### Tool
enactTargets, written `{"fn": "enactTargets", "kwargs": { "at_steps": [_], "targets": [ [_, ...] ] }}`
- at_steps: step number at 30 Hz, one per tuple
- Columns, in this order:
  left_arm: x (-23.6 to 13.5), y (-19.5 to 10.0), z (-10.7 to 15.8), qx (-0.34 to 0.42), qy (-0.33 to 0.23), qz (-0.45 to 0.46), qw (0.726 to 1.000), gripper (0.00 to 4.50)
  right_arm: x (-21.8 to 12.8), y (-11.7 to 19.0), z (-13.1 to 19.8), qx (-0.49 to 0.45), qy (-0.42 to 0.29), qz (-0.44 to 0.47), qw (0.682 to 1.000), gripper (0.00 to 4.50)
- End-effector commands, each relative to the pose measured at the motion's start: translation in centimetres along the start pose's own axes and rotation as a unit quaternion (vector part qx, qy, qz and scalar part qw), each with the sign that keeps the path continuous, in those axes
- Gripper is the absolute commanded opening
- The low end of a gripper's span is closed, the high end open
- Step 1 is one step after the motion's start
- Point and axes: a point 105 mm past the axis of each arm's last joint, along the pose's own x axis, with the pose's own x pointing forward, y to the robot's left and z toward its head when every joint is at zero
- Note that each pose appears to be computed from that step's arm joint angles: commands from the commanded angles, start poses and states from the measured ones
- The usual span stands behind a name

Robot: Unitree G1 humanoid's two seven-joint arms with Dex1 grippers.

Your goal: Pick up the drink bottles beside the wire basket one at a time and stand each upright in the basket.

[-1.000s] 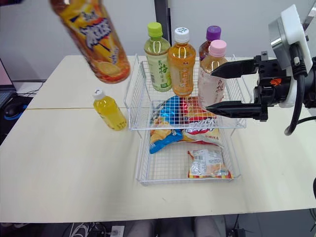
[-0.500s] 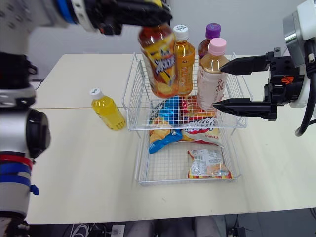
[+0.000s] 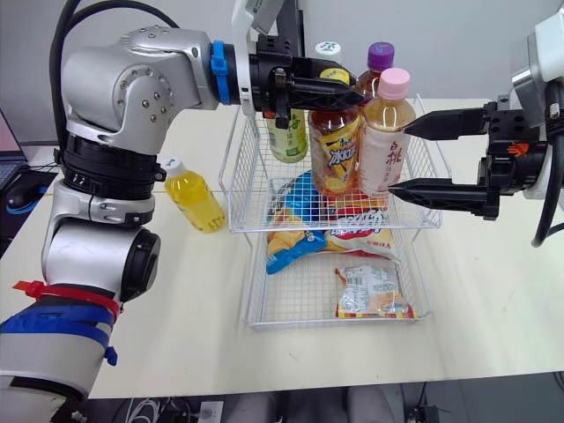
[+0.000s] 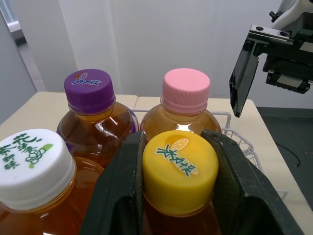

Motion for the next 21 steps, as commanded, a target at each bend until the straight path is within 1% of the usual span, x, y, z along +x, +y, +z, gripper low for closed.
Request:
{"fn": "enactTargets", "kwargs": {
  "at_steps": [1,4,6,8,12,13,14,19,21],
  "targets": [
    [-0.6,0.4,1.6,0.015,-0.025,0.012,1.0,1.37,-0.9,0.3,1.3,-0.025,-0.009,-0.014,1.0,4.5],
    [-0.8,0.4,1.7,0.003,-0.027,0.004,1.0,1.37,-0.9,0.4,1.3,-0.024,-0.009,-0.015,1.0,4.5],
    [-0.9,0.0,2.0,-0.003,-0.029,-0.012,1.0,2.09,-0.9,0.4,1.3,-0.024,-0.009,-0.016,1.0,4.5],
    [-1.1,-0.4,2.5,-0.004,-0.033,-0.025,0.999,2.66,-0.9,0.3,1.3,-0.024,-0.009,-0.016,1.0,4.5],
    [-1.6,-0.5,3.5,-0.002,-0.043,-0.029,0.999,3.99,-0.9,0.3,1.3,-0.025,-0.01,-0.017,1.0,4.5],
    [-1.8,-0.5,3.8,-0.001,-0.046,-0.028,0.999,4.3,-0.9,0.3,1.3,-0.025,-0.01,-0.017,0.999,4.5],
    [-1.9,-0.6,4.1,0.0,-0.048,-0.029,0.998,4.47,-0.9,0.3,1.3,-0.025,-0.011,-0.018,0.999,4.5],
    [-2.9,-0.9,5.9,0.007,-0.066,-0.032,0.997,4.47,-0.9,0.2,1.3,-0.028,-0.012,-0.023,0.999,4.5],
    [-3.6,-1.1,7.0,0.012,-0.081,-0.029,0.996,4.47,-0.9,0.2,1.4,-0.031,-0.014,-0.027,0.999,4.5]
  ]
}}
